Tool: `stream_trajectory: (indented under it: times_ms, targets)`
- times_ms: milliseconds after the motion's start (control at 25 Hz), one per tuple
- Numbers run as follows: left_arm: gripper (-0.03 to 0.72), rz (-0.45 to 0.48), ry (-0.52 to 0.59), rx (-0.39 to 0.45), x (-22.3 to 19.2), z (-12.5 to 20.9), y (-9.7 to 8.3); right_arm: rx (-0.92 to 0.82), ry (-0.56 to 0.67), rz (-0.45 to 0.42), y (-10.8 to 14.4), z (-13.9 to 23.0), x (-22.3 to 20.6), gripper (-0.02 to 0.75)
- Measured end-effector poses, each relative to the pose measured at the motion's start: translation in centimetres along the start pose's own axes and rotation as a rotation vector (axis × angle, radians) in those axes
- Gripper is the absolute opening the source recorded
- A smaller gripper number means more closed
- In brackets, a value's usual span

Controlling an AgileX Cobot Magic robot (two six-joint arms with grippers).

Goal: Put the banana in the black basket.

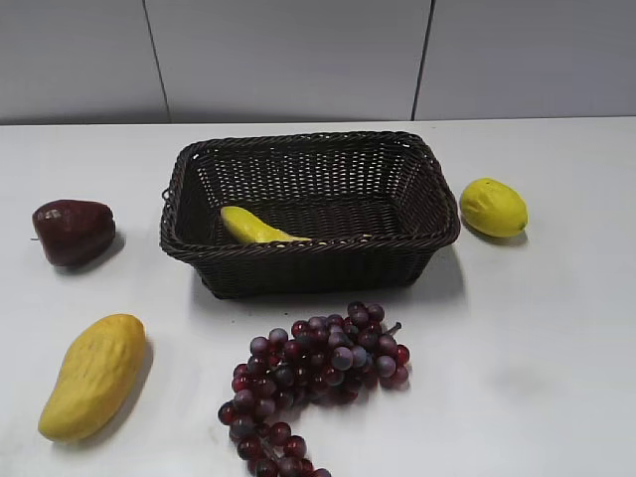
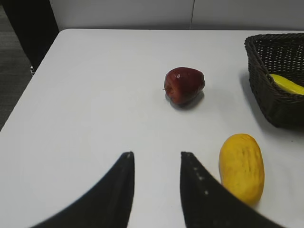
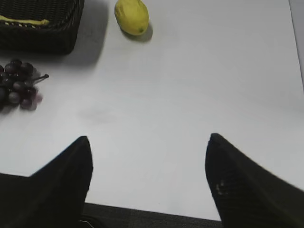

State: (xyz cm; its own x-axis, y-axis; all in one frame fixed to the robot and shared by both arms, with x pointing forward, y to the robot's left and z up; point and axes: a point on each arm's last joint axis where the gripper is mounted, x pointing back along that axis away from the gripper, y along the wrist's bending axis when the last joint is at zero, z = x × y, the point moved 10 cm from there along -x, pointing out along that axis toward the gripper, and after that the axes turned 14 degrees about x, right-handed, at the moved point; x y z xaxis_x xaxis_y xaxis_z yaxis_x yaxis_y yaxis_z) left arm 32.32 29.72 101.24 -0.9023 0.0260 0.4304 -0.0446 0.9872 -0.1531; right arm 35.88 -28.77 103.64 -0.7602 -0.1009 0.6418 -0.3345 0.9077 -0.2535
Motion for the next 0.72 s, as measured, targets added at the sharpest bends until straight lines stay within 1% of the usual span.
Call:
stream_trajectory:
  times_ms: [200,400,720]
  targets:
    - [0.242,0.0,0.0,0.0,0.0,0.0,0.0,0.012,0.048,-0.017,1.4,4.4,-2.1,0.591]
    - [0.242,0.0,0.0,0.0,0.0,0.0,0.0,-0.006,0.015,-0.059,2.4,4.3,-2.7,0.591]
    - [0.242,0.0,0.0,0.0,0.0,0.0,0.0,-0.012,0.013,-0.07,2.7,4.3,-2.8,0.581]
